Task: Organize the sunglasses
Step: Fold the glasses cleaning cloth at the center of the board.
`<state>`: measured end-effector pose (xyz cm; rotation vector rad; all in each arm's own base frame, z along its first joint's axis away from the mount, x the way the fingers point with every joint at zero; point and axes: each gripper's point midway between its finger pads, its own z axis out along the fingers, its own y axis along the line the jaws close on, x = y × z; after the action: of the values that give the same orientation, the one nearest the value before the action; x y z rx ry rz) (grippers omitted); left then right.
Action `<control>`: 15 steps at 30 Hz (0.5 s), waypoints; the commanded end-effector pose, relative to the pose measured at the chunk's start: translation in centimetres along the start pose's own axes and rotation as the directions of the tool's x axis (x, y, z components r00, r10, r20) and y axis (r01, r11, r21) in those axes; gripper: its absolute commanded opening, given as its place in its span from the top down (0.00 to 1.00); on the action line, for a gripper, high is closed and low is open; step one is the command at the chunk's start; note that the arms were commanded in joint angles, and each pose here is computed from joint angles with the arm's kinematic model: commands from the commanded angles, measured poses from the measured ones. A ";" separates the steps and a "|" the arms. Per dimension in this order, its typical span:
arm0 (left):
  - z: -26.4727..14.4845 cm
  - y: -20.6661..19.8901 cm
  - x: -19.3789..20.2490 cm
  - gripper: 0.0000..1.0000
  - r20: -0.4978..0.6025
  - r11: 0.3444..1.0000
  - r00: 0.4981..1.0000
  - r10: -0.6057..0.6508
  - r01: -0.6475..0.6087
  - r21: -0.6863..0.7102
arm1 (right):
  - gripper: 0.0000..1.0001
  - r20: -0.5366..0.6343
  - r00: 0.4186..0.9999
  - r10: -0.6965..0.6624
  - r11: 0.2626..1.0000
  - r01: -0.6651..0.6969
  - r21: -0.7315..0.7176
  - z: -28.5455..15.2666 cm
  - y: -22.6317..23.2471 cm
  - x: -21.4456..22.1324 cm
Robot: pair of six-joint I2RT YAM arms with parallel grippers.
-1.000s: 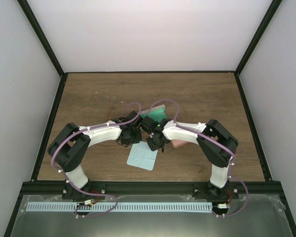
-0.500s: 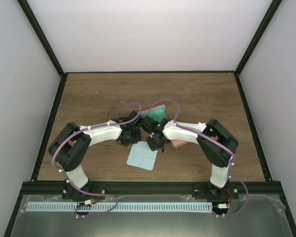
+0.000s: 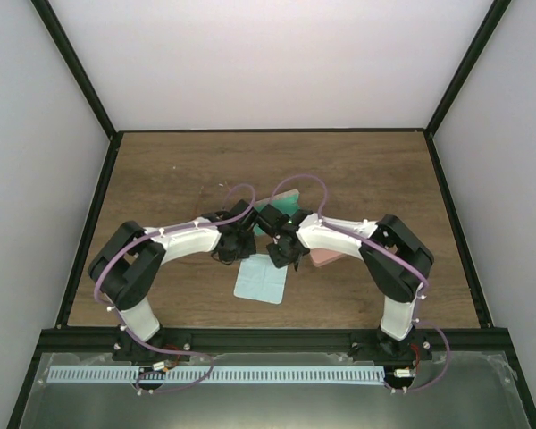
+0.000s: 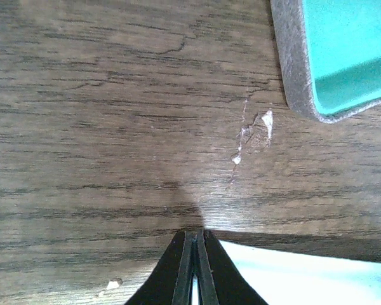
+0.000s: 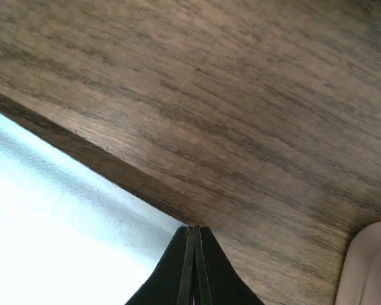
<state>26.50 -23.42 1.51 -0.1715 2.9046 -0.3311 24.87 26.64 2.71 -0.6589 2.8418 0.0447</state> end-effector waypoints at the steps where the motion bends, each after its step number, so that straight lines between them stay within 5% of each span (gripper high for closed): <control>1: 0.1 0.1 -0.2 0.96 0.008 1.000 1.000 -0.002 0.003 -0.023 | 0.99 0.092 0.996 0.018 1.000 -0.019 0.006 -2.1 -0.5 -3.3; 15: 0.0 -0.3 -0.3 0.96 0.011 1.000 1.000 -0.024 0.024 -0.004 | 0.99 0.132 0.991 -0.017 0.999 0.013 0.032 -1.7 -0.5 -8.0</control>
<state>28.89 -23.09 2.42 -0.2655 2.8440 -0.3796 27.36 27.16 4.25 -0.6930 2.8236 -0.0188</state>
